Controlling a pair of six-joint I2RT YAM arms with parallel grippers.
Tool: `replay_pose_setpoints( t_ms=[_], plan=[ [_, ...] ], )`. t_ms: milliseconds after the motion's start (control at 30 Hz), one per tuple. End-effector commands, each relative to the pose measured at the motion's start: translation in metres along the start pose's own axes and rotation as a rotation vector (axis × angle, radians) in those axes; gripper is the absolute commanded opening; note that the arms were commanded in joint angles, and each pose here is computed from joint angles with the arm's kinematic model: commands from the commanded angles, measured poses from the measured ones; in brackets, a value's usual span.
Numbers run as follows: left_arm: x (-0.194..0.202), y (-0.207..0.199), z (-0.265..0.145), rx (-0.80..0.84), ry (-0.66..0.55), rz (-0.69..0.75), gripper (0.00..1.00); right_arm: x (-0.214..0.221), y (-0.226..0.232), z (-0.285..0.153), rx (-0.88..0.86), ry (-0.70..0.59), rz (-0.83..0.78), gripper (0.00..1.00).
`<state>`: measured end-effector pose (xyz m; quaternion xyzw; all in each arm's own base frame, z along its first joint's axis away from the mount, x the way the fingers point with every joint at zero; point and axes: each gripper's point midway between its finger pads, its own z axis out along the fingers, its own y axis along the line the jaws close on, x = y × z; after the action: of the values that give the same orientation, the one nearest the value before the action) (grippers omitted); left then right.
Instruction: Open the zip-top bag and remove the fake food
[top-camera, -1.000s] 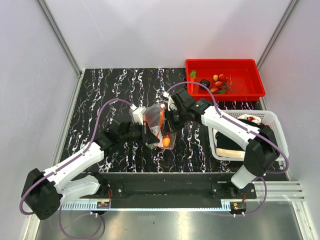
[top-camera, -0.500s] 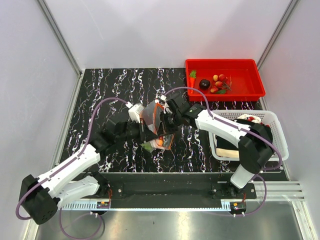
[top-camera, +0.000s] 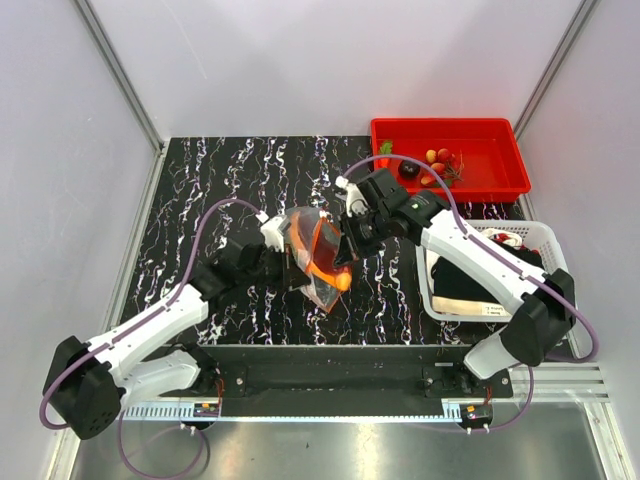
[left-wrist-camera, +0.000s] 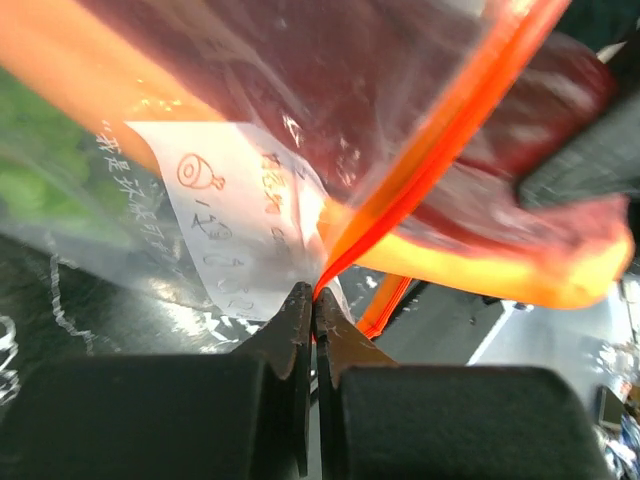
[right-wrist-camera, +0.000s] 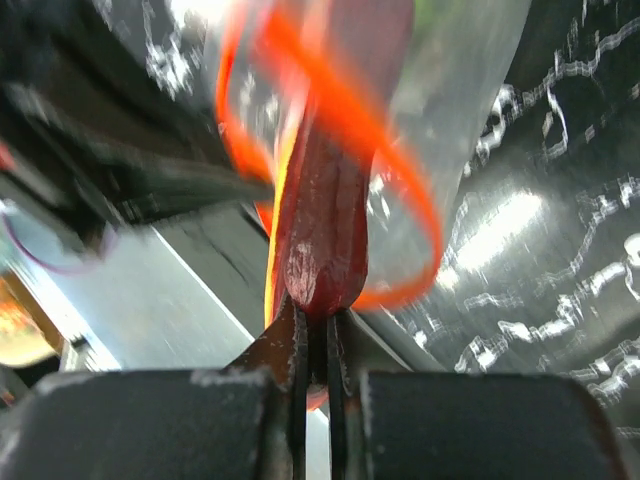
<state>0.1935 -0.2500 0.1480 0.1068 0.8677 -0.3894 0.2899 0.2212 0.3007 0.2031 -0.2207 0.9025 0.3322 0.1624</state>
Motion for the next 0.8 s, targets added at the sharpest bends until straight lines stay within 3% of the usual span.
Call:
replay_pose_setpoints(
  t_ms=[0, 267, 533, 767],
  plan=[
    [-0.045, 0.002, -0.012, -0.099, -0.147, 0.022, 0.00, 0.036, 0.005, -0.033, -0.020, 0.070, -0.104, 0.00],
    [-0.076, 0.044, -0.037, -0.380, -0.287, -0.088, 0.00, 0.054, 0.034, -0.102, -0.102, -0.125, -0.245, 0.00],
    [-0.079, 0.067, -0.056, -0.520, -0.325, -0.143, 0.00, 0.024, 0.015, -0.148, 0.113, -0.387, -0.250, 0.00],
    [-0.082, 0.049, -0.066, -0.451, -0.338, -0.134, 0.00, -0.054, -0.057, -0.186, 0.418, -0.626, -0.037, 0.00]
  ],
)
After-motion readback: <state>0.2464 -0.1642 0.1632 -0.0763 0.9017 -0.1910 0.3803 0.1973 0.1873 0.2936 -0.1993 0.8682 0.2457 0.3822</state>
